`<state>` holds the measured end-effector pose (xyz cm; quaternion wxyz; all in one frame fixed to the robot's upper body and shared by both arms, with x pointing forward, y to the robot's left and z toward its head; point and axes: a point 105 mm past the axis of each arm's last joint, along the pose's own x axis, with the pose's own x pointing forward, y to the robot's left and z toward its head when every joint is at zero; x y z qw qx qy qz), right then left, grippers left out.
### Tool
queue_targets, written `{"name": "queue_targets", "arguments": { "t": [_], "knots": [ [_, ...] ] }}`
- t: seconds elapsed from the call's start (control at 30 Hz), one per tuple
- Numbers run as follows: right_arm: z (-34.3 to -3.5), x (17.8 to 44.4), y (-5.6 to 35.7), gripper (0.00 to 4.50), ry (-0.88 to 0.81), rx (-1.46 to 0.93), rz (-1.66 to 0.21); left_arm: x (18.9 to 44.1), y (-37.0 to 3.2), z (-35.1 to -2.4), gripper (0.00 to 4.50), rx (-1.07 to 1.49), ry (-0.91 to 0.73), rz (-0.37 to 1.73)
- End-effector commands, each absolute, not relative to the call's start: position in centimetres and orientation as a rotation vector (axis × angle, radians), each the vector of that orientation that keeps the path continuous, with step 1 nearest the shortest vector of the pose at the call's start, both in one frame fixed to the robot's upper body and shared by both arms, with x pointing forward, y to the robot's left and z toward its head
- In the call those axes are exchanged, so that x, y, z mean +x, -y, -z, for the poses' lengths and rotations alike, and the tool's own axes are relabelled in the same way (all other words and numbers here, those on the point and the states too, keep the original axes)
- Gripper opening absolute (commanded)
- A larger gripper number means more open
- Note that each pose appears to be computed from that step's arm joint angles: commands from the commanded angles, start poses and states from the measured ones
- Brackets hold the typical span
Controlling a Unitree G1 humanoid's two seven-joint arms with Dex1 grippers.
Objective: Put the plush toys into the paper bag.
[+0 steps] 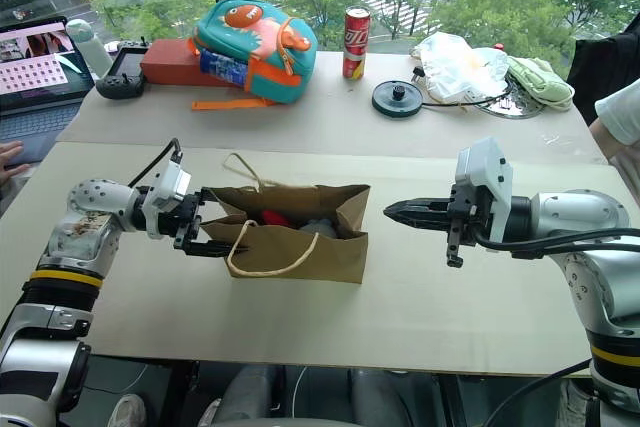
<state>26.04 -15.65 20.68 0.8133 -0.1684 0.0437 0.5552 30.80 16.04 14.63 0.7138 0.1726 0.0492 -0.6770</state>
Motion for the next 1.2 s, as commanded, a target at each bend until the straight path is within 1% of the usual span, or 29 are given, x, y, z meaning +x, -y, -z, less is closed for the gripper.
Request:
{"name": "queue_targets", "arguments": {
  "t": [0.03,0.2,0.37,0.4,0.5,0.6,0.8,1.2],
  "knots": [
    [-21.4,25.5,15.5,0.0,-0.077,-0.379,-1.19,30.4,-16.5,-16.0,4.46,0.398,-0.112,1.513],
    [-21.3,25.4,15.5,0.0,-0.081,-0.383,-1.19,29.9,-17.5,-18.9,4.46,0.358,-0.119,1.466],
    [-21.7,25.3,15.5,0.0,-0.079,-0.393,-1.202,28.9,-18.3,-22.9,4.46,0.305,-0.098,1.434],
    [-21.8,25.3,15.4,0.0,-0.079,-0.397,-1.21,28.1,-19.0,-23.6,4.46,0.28,-0.137,1.44],
    [-21.9,25.3,15.4,0.0,-0.094,-0.427,-1.225,27.4,-21.0,-24.6,4.46,0.246,-0.205,1.404],
    [-22.8,25.4,15.3,0.0,-0.069,-0.424,-1.231,27.9,-21.8,-25.6,4.46,0.235,-0.173,1.345],
    [-23.8,24.9,14.9,0.0,-0.042,-0.417,-1.267,27.7,-22.2,-26.0,4.46,0.231,-0.181,1.345],
    [-23.5,25.0,14.8,0.0,-0.049,-0.416,-1.266,28.0,-22.1,-25.9,4.46,0.224,-0.167,1.351]
  ]
}}
